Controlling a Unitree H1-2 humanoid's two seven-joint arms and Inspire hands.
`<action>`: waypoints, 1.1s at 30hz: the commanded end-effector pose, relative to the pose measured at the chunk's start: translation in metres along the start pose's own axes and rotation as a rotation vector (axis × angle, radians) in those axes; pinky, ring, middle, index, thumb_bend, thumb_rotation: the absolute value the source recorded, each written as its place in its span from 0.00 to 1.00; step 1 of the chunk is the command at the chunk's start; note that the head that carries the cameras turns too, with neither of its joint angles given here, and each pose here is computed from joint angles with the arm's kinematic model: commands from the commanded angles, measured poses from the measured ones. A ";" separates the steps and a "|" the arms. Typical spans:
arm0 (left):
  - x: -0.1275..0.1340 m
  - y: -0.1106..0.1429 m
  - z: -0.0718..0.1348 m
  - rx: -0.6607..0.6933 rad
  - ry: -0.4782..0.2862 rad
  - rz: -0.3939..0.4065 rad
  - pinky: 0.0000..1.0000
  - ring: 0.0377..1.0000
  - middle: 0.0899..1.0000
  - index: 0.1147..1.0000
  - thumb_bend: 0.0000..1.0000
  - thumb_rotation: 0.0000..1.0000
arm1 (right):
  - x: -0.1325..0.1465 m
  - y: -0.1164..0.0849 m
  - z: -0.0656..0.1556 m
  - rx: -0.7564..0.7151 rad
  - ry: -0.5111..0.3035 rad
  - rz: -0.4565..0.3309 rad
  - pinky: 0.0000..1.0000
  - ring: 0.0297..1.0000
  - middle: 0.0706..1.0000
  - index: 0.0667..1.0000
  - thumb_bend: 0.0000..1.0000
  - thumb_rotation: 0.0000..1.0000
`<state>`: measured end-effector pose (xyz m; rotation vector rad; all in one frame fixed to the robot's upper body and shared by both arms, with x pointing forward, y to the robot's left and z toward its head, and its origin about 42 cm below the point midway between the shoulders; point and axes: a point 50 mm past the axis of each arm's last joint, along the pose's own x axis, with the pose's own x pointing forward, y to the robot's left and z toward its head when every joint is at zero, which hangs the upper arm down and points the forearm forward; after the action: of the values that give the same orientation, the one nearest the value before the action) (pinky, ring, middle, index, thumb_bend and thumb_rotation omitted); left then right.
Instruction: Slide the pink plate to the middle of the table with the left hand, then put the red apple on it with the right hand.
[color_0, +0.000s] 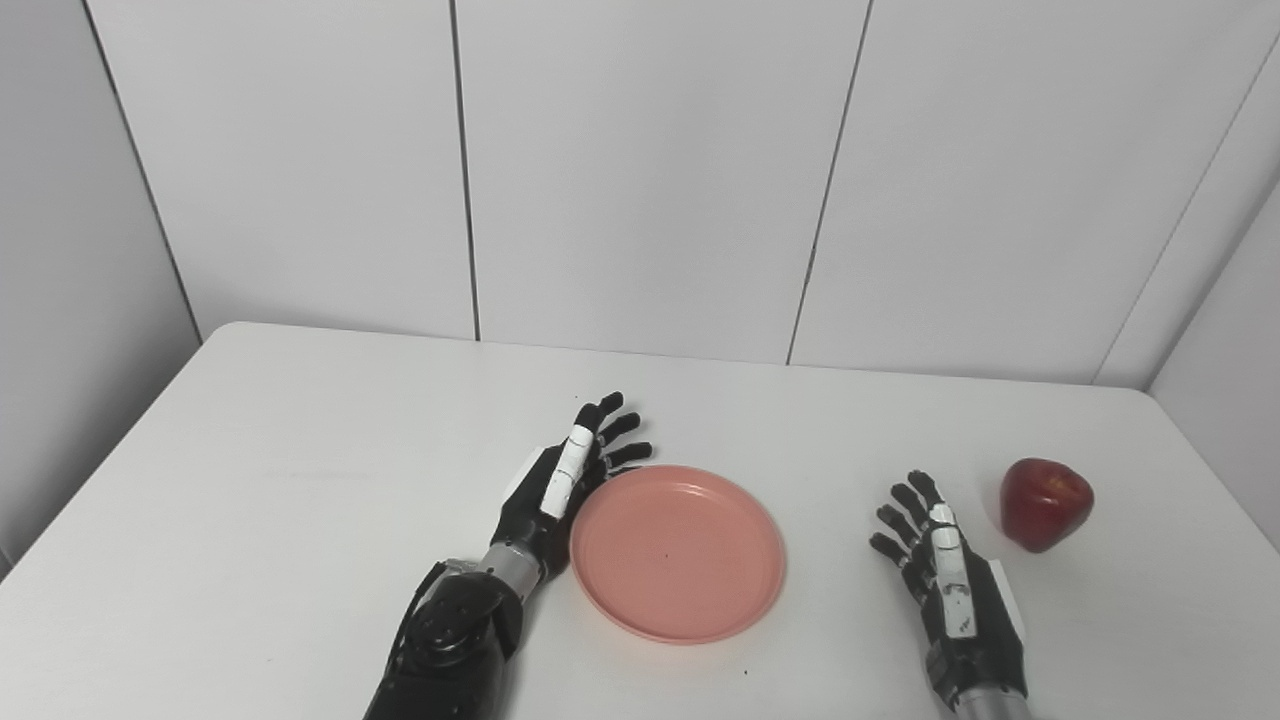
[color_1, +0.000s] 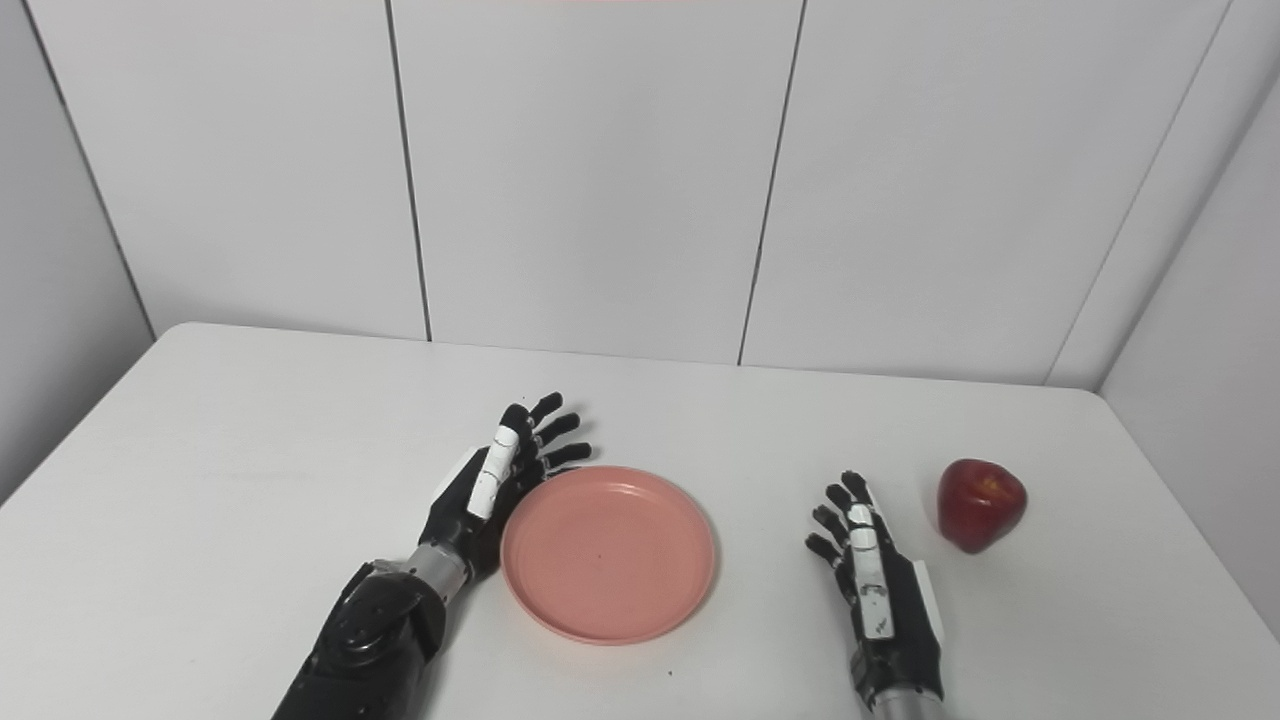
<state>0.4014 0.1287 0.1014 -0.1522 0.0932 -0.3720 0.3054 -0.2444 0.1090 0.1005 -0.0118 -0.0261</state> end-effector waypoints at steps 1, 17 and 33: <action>-0.010 0.006 -0.024 -0.012 0.121 0.015 0.81 0.84 0.92 0.94 0.79 0.95 | -0.001 0.017 -0.007 0.030 0.001 0.025 0.84 0.89 0.91 0.93 0.88 0.94; -0.022 0.054 0.009 0.057 0.011 0.078 0.82 0.86 0.93 0.94 0.84 0.95 | -0.002 0.023 -0.006 0.003 -0.001 0.026 0.83 0.88 0.91 0.93 0.87 0.97; -0.050 0.058 -0.005 0.059 -0.049 0.103 0.90 0.88 0.95 0.95 0.86 0.90 | -0.008 0.015 -0.007 -0.060 -0.039 0.031 0.81 0.87 0.89 0.91 0.92 0.94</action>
<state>0.3787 0.1953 0.1002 -0.1053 0.0234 -0.2716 0.3055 -0.2337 0.1093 0.0560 -0.0213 -0.0254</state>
